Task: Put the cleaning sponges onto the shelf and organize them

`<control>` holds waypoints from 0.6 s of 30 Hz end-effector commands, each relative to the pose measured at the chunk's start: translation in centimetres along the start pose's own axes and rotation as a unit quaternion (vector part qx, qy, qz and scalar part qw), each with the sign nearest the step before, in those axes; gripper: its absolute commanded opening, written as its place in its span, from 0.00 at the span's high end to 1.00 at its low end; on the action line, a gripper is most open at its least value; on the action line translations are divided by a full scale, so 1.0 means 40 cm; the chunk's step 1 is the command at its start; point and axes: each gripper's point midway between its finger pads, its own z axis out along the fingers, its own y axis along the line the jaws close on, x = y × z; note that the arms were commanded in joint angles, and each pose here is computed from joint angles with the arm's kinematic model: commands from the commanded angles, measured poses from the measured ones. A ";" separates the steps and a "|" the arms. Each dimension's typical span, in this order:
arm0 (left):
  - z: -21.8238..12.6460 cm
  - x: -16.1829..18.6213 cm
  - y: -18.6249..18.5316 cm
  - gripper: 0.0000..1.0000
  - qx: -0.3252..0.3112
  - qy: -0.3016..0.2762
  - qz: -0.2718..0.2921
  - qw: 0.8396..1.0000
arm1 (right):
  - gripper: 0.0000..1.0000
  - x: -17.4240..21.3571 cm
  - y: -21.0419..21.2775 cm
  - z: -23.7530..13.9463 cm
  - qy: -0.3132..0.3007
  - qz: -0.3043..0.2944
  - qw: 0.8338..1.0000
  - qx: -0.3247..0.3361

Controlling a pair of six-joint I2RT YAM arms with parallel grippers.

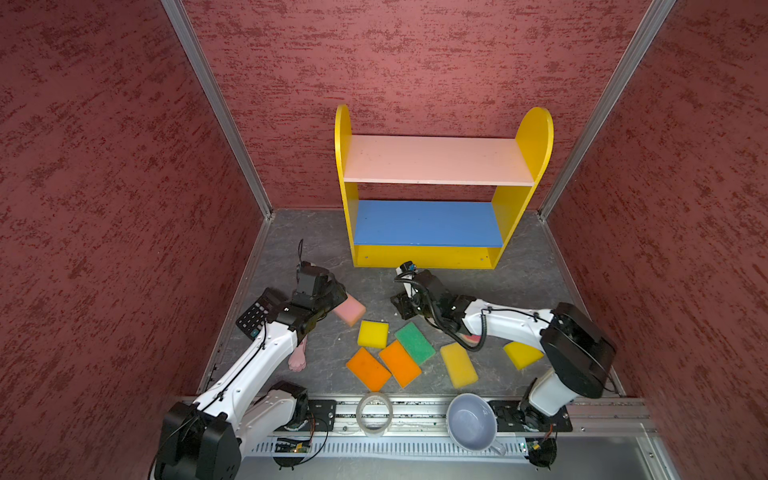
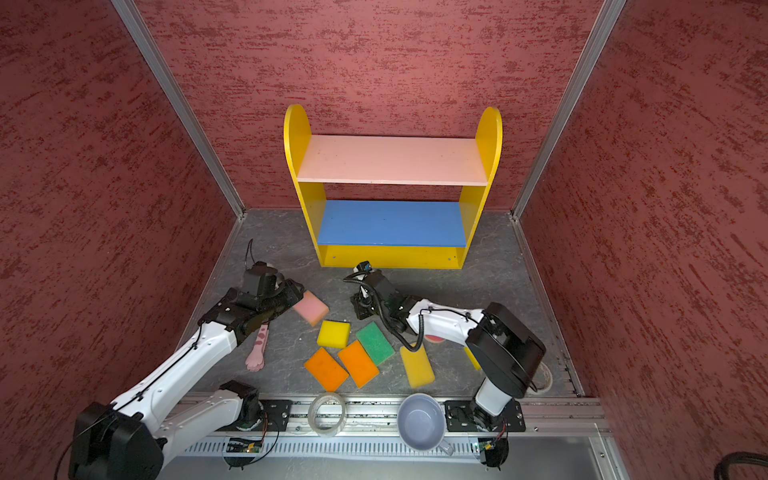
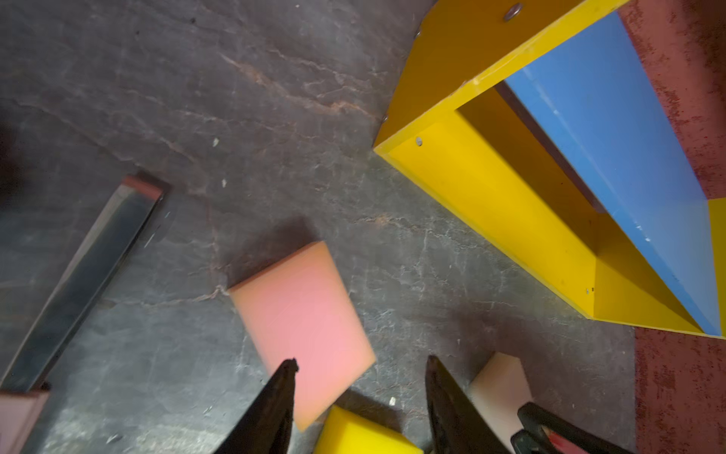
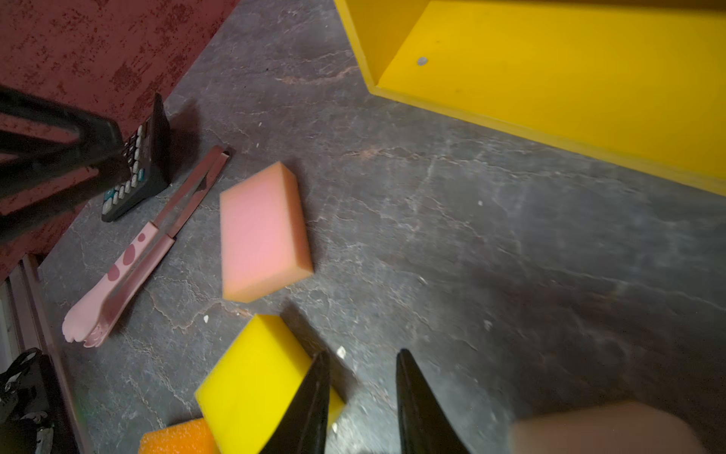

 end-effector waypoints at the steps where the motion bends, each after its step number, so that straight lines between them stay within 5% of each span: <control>1: 0.001 0.029 0.045 0.48 -0.019 0.010 -0.015 1.000 | 0.66 -0.011 0.069 0.043 0.012 -0.008 0.999 -0.036; 6: 0.029 0.084 0.064 0.46 -0.008 0.043 -0.038 0.998 | 0.50 0.009 0.110 0.103 0.032 -0.023 0.998 -0.057; 18: 0.070 0.132 0.119 0.46 -0.030 0.042 -0.066 0.996 | 0.48 0.025 0.127 0.199 0.052 -0.038 0.995 -0.073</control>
